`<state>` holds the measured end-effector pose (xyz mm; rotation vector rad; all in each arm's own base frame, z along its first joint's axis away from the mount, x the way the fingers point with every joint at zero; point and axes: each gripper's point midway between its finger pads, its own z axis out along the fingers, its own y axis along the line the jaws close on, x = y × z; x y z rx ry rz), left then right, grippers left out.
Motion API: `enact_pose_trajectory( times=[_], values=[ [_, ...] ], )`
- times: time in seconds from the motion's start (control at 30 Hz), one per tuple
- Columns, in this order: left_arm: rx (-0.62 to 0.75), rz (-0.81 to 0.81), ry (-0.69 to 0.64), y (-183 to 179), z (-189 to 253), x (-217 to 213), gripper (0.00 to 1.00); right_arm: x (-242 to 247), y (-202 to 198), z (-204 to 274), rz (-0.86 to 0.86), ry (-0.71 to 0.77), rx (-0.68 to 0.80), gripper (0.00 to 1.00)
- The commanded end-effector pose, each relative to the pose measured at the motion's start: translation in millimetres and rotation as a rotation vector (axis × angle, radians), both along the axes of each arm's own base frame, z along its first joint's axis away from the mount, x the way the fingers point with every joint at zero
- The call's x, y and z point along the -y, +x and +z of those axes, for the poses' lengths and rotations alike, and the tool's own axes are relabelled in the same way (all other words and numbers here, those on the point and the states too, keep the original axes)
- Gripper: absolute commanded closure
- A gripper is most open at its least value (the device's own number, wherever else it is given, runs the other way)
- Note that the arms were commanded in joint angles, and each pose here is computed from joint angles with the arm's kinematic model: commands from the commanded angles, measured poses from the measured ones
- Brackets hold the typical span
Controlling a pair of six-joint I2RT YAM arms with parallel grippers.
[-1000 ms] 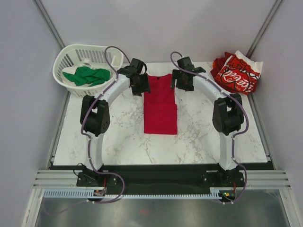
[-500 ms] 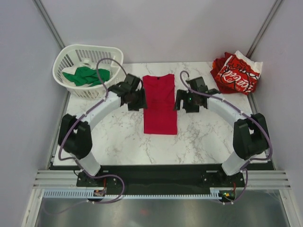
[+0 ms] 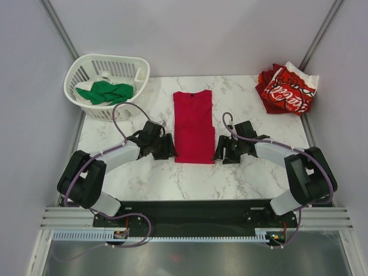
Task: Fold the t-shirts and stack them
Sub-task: Fold the tshirt
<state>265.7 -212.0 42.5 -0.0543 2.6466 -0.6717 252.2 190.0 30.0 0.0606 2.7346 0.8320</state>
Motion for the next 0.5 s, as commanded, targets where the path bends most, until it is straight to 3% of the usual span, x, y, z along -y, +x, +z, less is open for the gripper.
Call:
enact_pose_trajectory(
  times=[0.0, 0.13, 0.27, 0.47],
  values=[
    [0.089, 0.009, -0.094, 24, 13, 18, 0.41, -12, 14, 1, 0.008, 0.062, 0.056, 0.31],
    [0.08, 0.01, -0.095, 22, 5, 18, 0.41, -13, 12, -9, 0.009, 0.067, 0.035, 0.39],
    [0.063, 0.006, -0.096, 14, -5, 16, 0.41, -17, 7, -17, 0.008, 0.09, 0.004, 0.59],
    [0.034, -0.002, -0.108, -2, -20, 15, 0.41, -19, 5, -21, 0.017, 0.089, -0.009, 0.65]
  ],
)
